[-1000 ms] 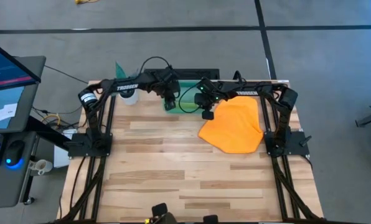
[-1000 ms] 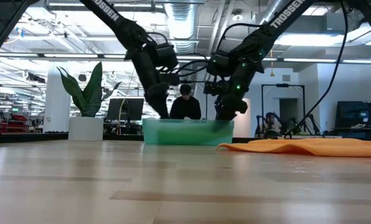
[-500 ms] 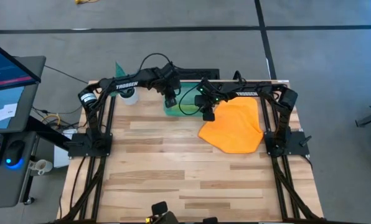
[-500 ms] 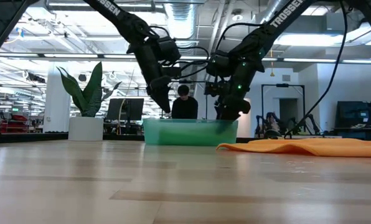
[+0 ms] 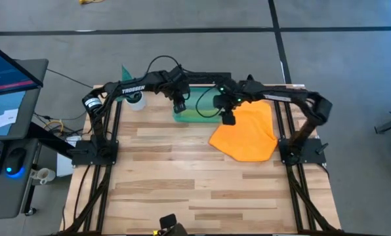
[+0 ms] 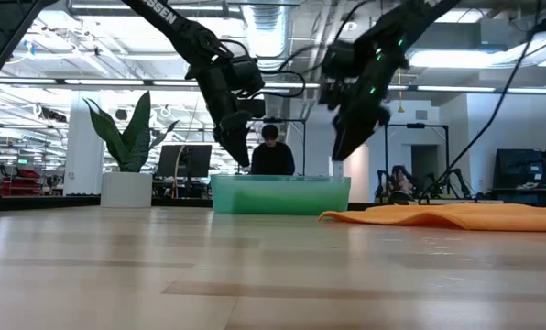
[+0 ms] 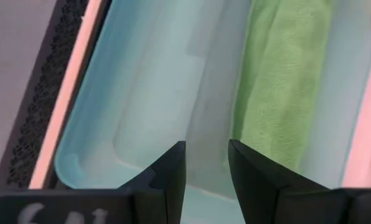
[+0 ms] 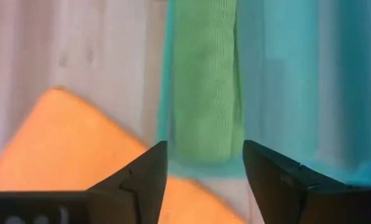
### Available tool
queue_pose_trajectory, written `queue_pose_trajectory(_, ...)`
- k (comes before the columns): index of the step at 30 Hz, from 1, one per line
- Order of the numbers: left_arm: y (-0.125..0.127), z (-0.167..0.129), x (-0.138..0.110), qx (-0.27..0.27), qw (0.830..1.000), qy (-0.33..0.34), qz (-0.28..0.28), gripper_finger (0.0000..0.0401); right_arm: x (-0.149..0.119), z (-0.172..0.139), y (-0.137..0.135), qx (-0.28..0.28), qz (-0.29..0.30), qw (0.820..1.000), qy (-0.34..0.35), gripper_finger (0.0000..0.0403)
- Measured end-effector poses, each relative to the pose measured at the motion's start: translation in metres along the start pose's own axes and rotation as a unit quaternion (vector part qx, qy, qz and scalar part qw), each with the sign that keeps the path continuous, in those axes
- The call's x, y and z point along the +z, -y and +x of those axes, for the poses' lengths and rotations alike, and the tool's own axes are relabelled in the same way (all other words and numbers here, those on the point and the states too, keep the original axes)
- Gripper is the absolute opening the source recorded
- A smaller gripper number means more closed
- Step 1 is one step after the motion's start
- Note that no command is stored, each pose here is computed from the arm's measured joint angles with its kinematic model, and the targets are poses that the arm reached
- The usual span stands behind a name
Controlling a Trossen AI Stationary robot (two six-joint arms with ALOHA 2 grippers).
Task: Roll microfiber towels into tight, uniform cylinder then place into a basket
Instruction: Fold the orange towel
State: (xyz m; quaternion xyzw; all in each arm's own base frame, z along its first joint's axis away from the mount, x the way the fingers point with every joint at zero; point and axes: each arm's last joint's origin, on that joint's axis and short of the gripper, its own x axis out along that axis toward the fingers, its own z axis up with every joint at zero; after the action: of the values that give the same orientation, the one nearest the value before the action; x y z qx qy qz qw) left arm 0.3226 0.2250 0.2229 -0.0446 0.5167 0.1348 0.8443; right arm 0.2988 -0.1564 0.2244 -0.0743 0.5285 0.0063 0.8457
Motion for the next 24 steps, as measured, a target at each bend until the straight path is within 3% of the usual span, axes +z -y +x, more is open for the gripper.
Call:
queue_pose_trajectory(6, 0.009, -0.004, 0.002, -0.008, 1.000, 0.001, -0.007, 0.0112, -0.014, -0.045, -0.019, -0.014, 0.044, 0.998, 0.034, 0.0206)
queue_pose_trajectory(11, 0.030, -0.013, 0.009, -0.016, 1.000, 0.015, 0.000, 0.0112, -0.040, -0.058, -0.044, -0.024, 0.077, 0.994, 0.069, 0.0191)
queue_pose_trajectory(20, 0.103, -0.015, 0.028, -0.041, 0.996, 0.056, 0.056, 0.0112, -0.070, -0.058, -0.090, -0.018, 0.117, 0.984, 0.132, 0.0174)
queue_pose_trajectory(24, 0.139, -0.018, 0.037, -0.042, 0.990, 0.093, 0.093, 0.0112, -0.069, -0.066, -0.106, -0.050, 0.108, 0.981, 0.155, 0.0170)
